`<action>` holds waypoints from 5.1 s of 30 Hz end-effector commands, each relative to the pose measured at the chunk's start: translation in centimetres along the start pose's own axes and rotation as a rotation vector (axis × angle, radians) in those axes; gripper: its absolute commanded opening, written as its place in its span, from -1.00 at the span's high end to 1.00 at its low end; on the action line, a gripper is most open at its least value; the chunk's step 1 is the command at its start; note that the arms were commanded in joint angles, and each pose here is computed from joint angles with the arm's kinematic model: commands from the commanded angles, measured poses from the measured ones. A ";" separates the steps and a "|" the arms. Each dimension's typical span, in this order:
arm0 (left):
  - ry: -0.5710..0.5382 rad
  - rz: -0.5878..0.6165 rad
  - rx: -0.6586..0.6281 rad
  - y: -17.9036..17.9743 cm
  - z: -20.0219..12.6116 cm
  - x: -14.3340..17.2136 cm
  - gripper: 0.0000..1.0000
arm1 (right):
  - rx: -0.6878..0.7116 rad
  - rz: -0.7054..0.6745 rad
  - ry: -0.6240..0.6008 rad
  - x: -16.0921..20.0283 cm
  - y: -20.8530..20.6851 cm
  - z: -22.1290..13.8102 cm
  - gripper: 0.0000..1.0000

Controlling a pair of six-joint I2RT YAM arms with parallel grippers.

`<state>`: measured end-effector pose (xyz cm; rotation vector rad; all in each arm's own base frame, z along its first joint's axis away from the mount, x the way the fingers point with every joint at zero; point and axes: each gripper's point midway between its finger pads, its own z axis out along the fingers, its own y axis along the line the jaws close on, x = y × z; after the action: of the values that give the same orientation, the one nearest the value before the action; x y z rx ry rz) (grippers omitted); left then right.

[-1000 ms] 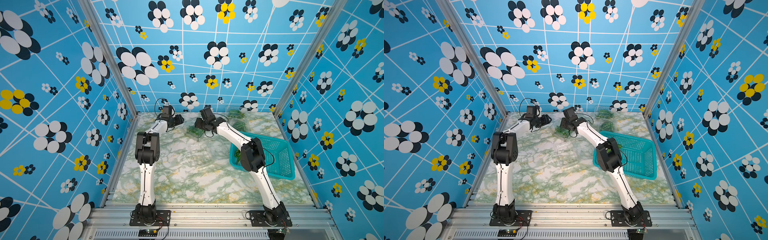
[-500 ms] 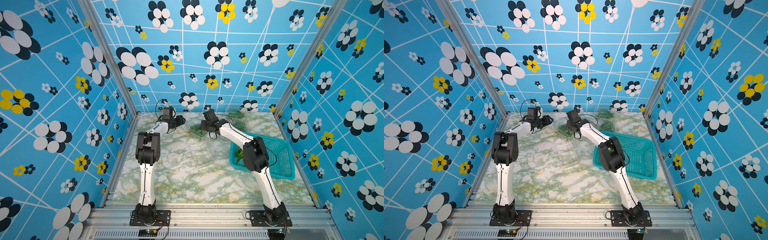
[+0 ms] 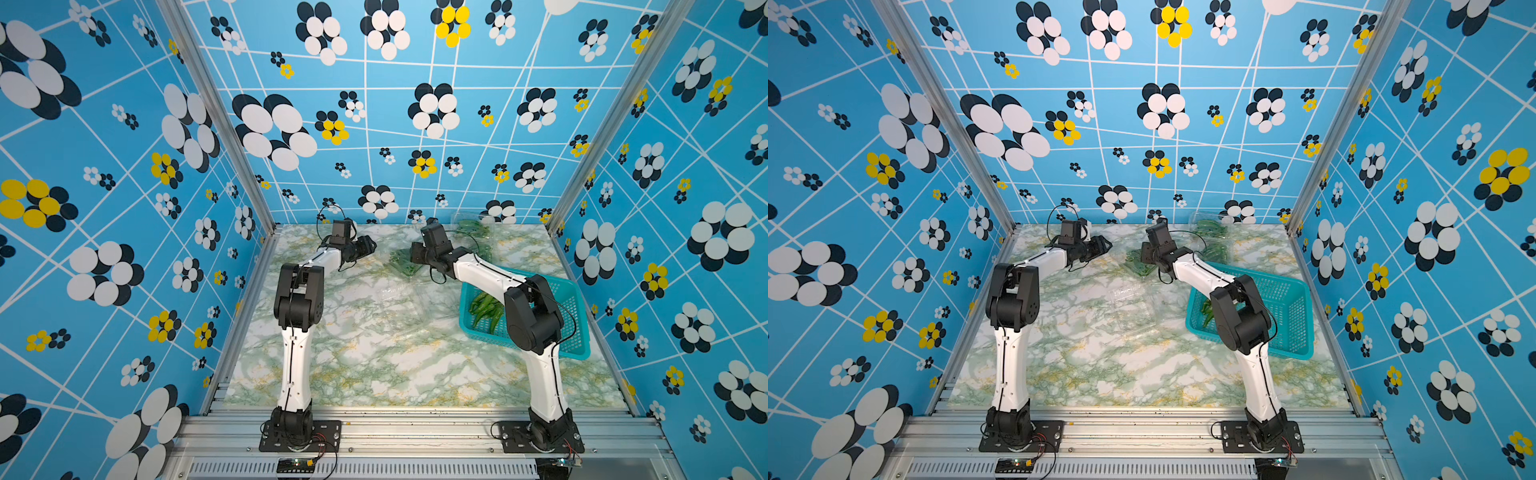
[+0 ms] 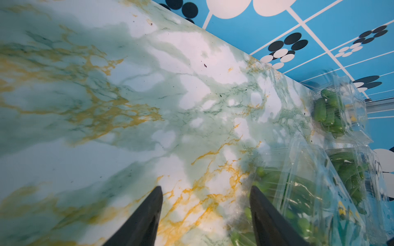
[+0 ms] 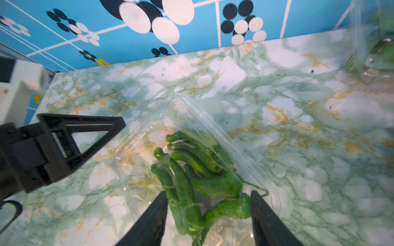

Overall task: Take small green peppers out of containers
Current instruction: Move the packing box to the center of the board, then adjust the packing box at the center of the board.

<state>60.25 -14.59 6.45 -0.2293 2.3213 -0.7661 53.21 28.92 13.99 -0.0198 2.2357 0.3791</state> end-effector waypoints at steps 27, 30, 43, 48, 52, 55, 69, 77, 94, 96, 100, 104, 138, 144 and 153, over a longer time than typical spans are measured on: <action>0.002 -0.018 0.069 -2.2 -2.1 2.3 -0.31 | -0.132 -0.080 0.284 3.7 -1.7 6.1 -0.30; 0.000 -0.012 0.075 -2.7 -2.8 2.4 -0.30 | -0.157 -0.064 0.292 4.4 -1.3 5.9 -0.29; -0.038 -0.061 0.078 -2.6 -7.5 3.7 -0.30 | -0.268 -0.063 0.347 8.3 3.6 1.8 -0.24; -0.046 -0.091 0.050 -1.5 -9.4 4.6 -0.29 | -0.298 -0.091 0.362 9.4 6.0 0.6 -0.23; -0.041 -0.148 0.007 0.7 -11.2 5.6 -0.28 | -0.328 -0.121 0.372 10.1 8.1 -0.5 -0.23; -0.043 -0.187 -0.036 2.5 -13.0 6.3 -0.28 | -0.349 -0.136 0.373 10.5 9.4 -1.5 -0.23; -0.001 -0.204 -0.124 4.2 -18.4 10.1 -0.28 | -0.332 -0.211 0.351 10.9 10.6 -5.9 -0.29; 0.047 -0.216 -0.243 6.2 -20.3 10.9 -0.25 | -0.297 -0.248 0.345 9.5 10.4 -5.4 -0.31; 0.038 -0.204 -0.127 6.7 -17.0 10.2 -0.22 | -0.293 -0.198 0.417 11.1 11.6 -0.4 -0.31; 0.024 -0.200 -0.073 5.9 -16.7 10.0 -0.22 | -0.312 -0.209 0.440 11.6 11.8 -0.3 -0.30; -0.005 -0.182 -0.020 4.8 -16.6 9.5 -0.22 | -0.399 -0.248 0.474 12.6 12.7 -1.0 -0.29; -0.038 -0.134 -0.024 3.9 -16.9 8.8 -0.21 | -0.466 -0.325 0.509 13.5 12.9 -2.4 -0.28; -0.086 -0.117 -0.370 7.5 -19.5 11.1 -0.09 | -0.584 -0.419 0.570 13.5 13.4 -4.4 -0.23; -0.119 -0.140 -0.266 6.7 -18.2 10.1 -0.11 | -0.585 -0.398 0.564 13.7 13.6 -3.7 -0.23; -0.133 -0.174 -0.214 6.7 -17.4 9.8 -0.12 | -0.586 -0.394 0.564 13.8 13.6 -3.6 -0.22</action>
<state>41.57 -4.32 8.05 -0.5580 2.2730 -0.5292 39.19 42.15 8.86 -0.9817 2.5089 0.8462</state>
